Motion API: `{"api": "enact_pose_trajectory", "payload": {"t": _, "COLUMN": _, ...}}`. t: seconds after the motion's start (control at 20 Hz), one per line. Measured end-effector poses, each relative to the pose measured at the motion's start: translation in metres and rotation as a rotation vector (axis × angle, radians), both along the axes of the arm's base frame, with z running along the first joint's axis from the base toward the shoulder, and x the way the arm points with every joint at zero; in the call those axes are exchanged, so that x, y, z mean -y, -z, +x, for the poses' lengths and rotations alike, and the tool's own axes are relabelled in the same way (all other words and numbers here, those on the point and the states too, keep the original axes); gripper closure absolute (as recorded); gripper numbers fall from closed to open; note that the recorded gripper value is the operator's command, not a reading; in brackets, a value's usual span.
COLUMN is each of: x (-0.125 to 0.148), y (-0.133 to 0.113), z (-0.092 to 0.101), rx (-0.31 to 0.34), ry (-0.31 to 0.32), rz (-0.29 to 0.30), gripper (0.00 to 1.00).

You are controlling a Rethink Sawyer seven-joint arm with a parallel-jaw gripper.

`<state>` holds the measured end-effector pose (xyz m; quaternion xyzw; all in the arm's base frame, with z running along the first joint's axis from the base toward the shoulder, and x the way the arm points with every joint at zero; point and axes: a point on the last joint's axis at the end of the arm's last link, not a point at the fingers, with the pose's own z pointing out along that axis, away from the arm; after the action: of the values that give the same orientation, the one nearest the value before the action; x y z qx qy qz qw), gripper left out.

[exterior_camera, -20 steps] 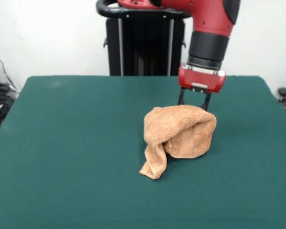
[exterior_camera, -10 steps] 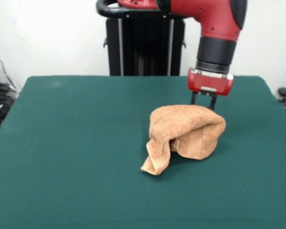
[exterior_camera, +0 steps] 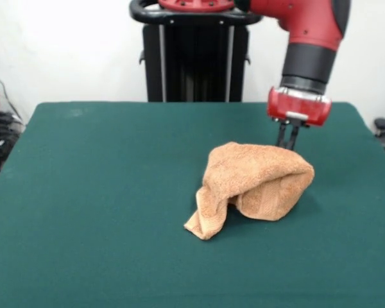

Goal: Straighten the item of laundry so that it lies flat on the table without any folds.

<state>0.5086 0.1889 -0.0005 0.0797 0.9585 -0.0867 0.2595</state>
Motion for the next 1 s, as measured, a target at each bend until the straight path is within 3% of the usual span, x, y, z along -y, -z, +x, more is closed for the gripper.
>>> {"api": "enact_pose_trajectory", "payload": {"t": 0.25, "x": -0.012, "y": -0.016, "z": -0.007, "rx": 0.06, "ry": 0.024, "rz": -0.021, "gripper": 1.0}}
{"api": "enact_pose_trajectory", "payload": {"t": 0.65, "x": -0.001, "y": -0.054, "z": -0.004, "rx": 0.106, "ry": 0.069, "rz": -0.015, "gripper": 1.0}}
{"api": "enact_pose_trajectory", "payload": {"t": 0.7, "x": 0.004, "y": -0.059, "z": -0.002, "rx": 0.114, "ry": 0.076, "rz": -0.019, "gripper": 0.0}}
{"api": "enact_pose_trajectory", "payload": {"t": 1.0, "x": 0.016, "y": -0.065, "z": 0.007, "rx": 0.127, "ry": 0.106, "rz": -0.012, "gripper": 0.0}}
